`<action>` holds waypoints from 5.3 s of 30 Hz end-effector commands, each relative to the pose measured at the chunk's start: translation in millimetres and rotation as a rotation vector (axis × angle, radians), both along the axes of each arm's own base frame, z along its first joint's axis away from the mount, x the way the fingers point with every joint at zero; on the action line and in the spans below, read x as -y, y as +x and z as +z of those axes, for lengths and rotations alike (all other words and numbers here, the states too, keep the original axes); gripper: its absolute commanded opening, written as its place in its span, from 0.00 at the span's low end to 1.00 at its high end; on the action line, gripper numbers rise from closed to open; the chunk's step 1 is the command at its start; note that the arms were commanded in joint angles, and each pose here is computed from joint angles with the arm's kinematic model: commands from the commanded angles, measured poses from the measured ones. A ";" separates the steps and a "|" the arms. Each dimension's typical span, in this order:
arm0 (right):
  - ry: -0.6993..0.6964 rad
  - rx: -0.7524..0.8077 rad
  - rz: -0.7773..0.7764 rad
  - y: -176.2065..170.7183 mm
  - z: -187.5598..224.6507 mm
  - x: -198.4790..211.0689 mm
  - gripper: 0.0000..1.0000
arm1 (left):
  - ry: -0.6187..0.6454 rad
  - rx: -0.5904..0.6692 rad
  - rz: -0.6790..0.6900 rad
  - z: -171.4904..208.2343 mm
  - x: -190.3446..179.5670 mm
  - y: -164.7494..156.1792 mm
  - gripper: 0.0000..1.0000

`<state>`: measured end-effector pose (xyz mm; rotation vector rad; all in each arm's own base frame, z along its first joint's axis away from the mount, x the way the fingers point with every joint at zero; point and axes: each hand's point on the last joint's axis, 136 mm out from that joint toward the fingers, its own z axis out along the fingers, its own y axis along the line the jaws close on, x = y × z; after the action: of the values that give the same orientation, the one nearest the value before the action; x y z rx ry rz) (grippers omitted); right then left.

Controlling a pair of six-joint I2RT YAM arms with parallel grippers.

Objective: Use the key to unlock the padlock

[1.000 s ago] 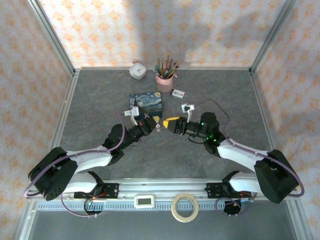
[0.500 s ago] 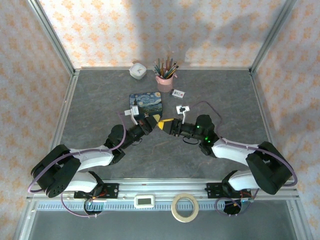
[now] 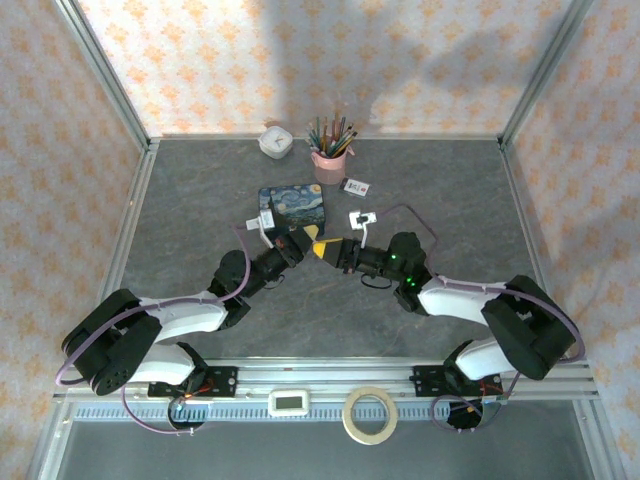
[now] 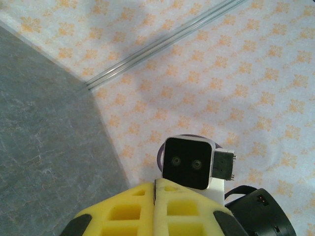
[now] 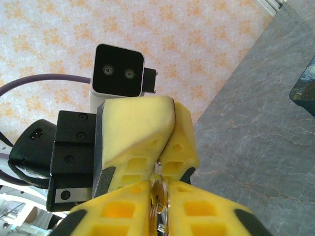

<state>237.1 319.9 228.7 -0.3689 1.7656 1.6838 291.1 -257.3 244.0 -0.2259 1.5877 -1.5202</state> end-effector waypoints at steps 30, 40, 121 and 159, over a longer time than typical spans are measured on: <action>-0.643 0.025 -0.383 55.7 -78.3 64.9 0.00 | 0.583 -0.436 0.331 -143.3 -102.7 46.4 0.64; -0.593 0.027 -0.397 50.5 -73.6 69.2 0.00 | 0.690 -0.521 0.261 -190.1 -77.8 71.0 0.59; -0.130 -0.123 0.055 34.3 -109.6 -12.1 0.00 | 0.124 -0.425 0.099 -111.9 -48.1 59.6 0.00; -0.036 -0.116 0.119 56.2 -99.6 -18.9 0.00 | 0.044 -0.378 0.023 -98.1 -40.5 46.6 0.00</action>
<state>291.0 333.7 104.4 -0.3370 2.0108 1.7520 338.3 -211.3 121.9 -0.6034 1.9866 -1.4099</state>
